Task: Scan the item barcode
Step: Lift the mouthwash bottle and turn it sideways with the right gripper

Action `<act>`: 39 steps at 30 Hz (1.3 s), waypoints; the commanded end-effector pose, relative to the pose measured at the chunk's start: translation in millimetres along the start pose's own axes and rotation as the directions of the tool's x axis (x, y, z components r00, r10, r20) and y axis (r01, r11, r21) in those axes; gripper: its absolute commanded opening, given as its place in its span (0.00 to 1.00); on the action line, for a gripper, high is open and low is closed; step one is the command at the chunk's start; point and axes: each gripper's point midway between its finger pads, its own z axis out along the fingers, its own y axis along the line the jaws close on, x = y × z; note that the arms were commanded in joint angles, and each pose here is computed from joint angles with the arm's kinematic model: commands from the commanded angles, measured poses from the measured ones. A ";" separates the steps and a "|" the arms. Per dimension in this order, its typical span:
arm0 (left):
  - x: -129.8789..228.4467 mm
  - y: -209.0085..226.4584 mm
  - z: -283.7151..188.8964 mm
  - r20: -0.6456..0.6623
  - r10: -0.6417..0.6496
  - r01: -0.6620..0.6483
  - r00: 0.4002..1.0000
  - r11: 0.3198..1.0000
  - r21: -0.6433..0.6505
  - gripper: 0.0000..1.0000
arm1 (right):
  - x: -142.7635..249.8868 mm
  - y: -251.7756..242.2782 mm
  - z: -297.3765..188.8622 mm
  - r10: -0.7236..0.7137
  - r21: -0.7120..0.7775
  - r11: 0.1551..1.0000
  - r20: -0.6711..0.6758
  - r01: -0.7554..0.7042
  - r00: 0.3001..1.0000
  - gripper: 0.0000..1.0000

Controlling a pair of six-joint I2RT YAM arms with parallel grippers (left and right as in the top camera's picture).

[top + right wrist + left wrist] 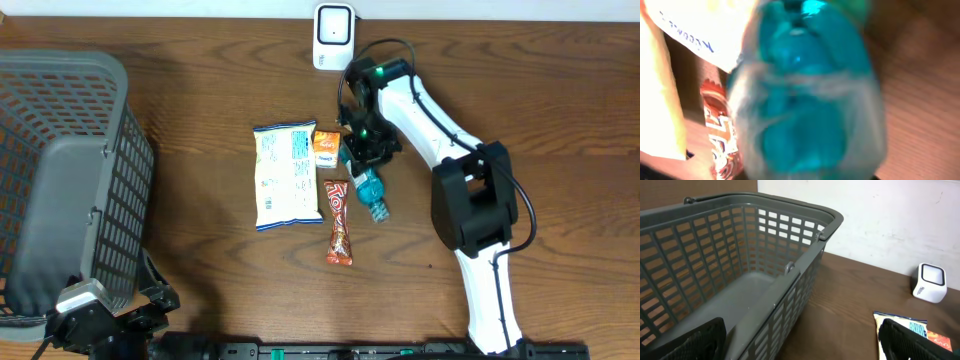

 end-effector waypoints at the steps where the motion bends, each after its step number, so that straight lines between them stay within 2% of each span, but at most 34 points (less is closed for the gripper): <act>1: 13.8 2.0 3.8 -0.044 0.002 -0.002 0.999 1.000 -0.013 0.98 | -8.2 -5.3 -4.8 0.015 0.061 0.998 0.026 -0.017 1.000 0.13; 4: 13.6 2.0 3.7 -0.043 0.002 -0.002 0.999 1.000 -0.013 0.98 | -9.0 -2.8 -4.1 0.007 0.066 0.998 0.029 -0.009 1.000 0.02; 5: 13.7 2.0 3.8 -0.044 0.002 -0.002 0.999 1.000 -0.014 0.98 | -9.5 -2.2 -3.8 0.002 0.073 0.997 0.031 -0.005 1.000 0.01; 10: 13.8 2.0 3.8 -0.044 0.002 -0.002 0.999 1.000 -0.013 0.98 | -15.4 1.8 -2.0 -0.032 0.126 0.992 0.052 0.025 0.998 0.01; 19: 15.6 2.3 3.8 -0.051 0.005 -0.006 0.999 1.000 -0.015 0.98 | -16.1 8.6 -5.4 -0.059 0.131 0.990 0.054 0.051 0.997 0.01; 28: 38.1 7.8 1.4 -0.142 0.041 -0.046 0.989 0.998 -0.031 0.98 | -13.6 6.4 -32.9 -0.040 0.126 0.992 0.058 0.032 0.998 0.01; 30: 45.5 9.8 0.1 -0.172 0.053 -0.060 0.984 0.998 -0.035 0.98 | -11.5 11.6 -37.9 -0.057 0.098 0.994 0.052 0.051 0.997 0.01; 33: 60.7 14.2 -3.1 -0.235 0.076 -0.088 0.969 0.995 -0.043 0.98 | -9.6 32.2 -47.1 -0.136 -0.020 0.990 0.059 0.137 0.989 0.01; 37: 60.1 14.0 -2.9 -0.233 0.075 -0.088 0.970 0.995 -0.043 0.98 | -9.9 49.7 -56.0 -0.200 -0.146 0.966 0.094 0.213 0.975 0.01; 39: 60.1 14.1 -3.0 -0.232 0.075 -0.088 0.970 0.995 -0.043 0.98 | -12.9 46.4 -56.8 -0.200 -0.145 0.966 0.106 0.214 0.974 0.01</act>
